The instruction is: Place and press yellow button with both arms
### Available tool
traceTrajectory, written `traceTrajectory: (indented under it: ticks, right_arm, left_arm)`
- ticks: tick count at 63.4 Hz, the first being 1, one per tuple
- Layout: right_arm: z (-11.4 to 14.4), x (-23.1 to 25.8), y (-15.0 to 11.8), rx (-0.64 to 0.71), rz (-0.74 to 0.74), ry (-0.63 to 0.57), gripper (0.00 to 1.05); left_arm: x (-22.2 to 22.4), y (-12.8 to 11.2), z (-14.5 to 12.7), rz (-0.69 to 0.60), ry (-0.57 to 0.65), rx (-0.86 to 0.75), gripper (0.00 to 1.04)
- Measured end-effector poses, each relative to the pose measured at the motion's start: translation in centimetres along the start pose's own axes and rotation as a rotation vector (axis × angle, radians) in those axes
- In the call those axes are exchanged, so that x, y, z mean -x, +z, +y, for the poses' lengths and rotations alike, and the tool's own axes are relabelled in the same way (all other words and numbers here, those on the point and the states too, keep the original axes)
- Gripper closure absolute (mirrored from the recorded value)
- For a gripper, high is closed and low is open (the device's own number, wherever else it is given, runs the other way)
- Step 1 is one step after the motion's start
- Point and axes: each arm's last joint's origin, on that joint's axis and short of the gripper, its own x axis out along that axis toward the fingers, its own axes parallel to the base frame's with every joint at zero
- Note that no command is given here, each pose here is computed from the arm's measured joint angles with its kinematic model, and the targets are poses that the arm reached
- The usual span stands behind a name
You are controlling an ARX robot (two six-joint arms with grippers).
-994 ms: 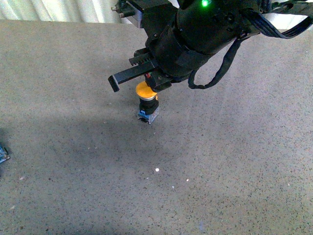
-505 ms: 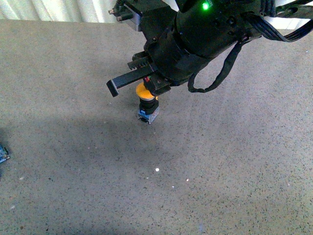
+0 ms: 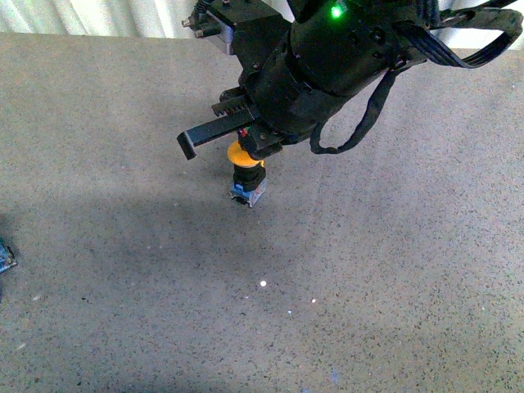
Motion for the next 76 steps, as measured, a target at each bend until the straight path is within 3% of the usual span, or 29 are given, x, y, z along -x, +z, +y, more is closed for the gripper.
traceTrajectory:
  ticks: [27,41,51,64,71,76]
  right_arm:
    - [-0.7,1.7,0.9,-0.061,-0.077,0.019,1.03]
    - [-1.8,7.2,3.6,-0.094,-0.276,0.008,1.03]
    - [-3.1,10.8,3.2,-0.111,-0.42,-0.062,1.03]
    - [-3.6,14.2,1.1,-0.111,-0.535,-0.079,0.68]
    - [-3.9,15.3,-0.8,-0.206,-0.809,-0.402,0.86]
    - [-4.5,15.8,-3.8,-0.241,-0.882,-0.469,1.01]
  left_arm:
    - [0.0,0.0,0.0,0.0,0.0,0.0,1.03]
    - [0.0,0.0,0.0,0.0,0.0,0.0,1.03]
    - [0.0,0.0,0.0,0.0,0.0,0.0,1.03]
    - [0.0,0.0,0.0,0.0,0.0,0.0,1.03]
    - [0.0,0.0,0.0,0.0,0.0,0.0,1.03]
    - [0.0,0.0,0.0,0.0,0.001,0.0,1.03]
